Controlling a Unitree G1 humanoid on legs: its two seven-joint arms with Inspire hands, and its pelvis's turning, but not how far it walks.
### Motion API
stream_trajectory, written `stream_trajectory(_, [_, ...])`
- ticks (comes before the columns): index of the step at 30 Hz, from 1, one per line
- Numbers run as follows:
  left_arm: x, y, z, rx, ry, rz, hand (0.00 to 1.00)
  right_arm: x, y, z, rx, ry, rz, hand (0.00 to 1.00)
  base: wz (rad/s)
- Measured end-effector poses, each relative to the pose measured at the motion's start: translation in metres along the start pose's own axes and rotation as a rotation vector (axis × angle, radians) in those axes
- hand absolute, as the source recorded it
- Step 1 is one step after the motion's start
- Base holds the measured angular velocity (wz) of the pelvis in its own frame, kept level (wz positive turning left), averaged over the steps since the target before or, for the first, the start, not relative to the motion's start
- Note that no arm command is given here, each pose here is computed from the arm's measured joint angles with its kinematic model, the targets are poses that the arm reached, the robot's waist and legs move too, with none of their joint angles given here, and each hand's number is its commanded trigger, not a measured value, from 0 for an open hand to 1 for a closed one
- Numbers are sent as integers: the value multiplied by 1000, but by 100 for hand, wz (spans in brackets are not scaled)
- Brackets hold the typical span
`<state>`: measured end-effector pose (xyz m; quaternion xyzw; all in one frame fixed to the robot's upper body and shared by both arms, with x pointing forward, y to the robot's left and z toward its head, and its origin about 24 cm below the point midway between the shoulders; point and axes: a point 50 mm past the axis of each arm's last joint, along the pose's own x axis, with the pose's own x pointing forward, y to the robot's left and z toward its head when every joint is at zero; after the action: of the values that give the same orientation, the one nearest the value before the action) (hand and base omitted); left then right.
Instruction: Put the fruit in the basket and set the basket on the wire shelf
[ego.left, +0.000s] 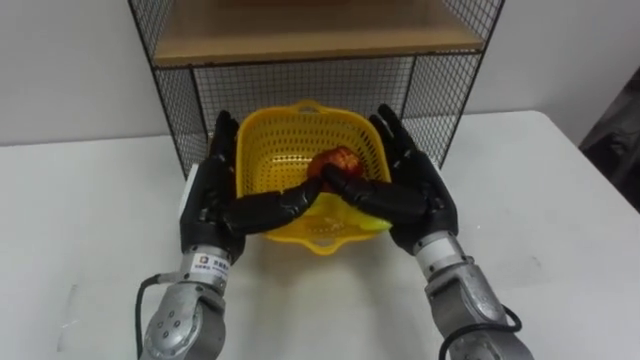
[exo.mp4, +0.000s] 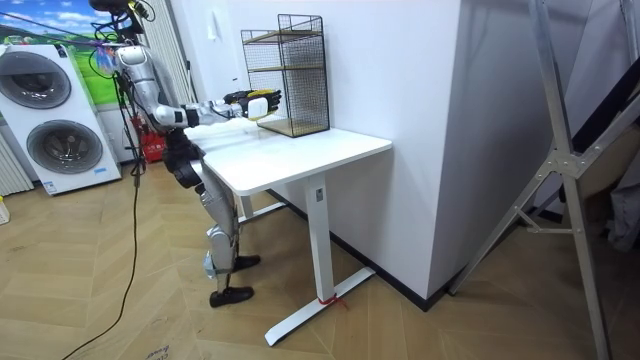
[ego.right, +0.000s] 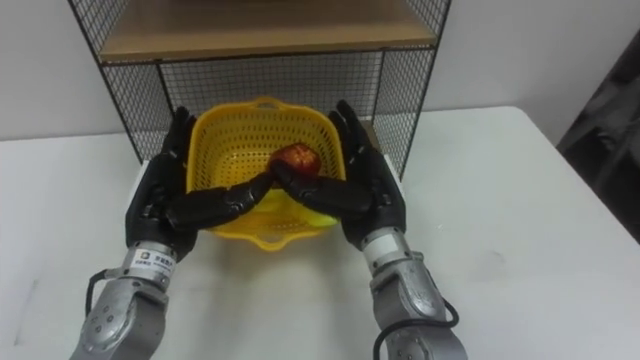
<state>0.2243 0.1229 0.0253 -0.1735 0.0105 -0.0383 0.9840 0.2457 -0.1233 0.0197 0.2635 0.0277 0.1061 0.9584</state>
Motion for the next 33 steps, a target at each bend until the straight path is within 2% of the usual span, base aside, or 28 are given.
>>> stream_trajectory(22, [7, -2, 0, 9, 39, -12, 0, 5, -2, 5, -45, 3, -20, 0, 0])
stream_trajectory(28, [35, -3, 1, 51, 76, -7, 0, 20, -9, 10, -65, 51, -77, 0, -3])
stream_trajectory(31, [52, -3, 1, 79, 108, 8, 0, 38, -9, 18, -47, 62, -95, 0, 6])
stream_trajectory(33, [67, -8, 4, 62, 133, 32, 0, 58, -8, 27, -45, 80, -122, 0, 2])
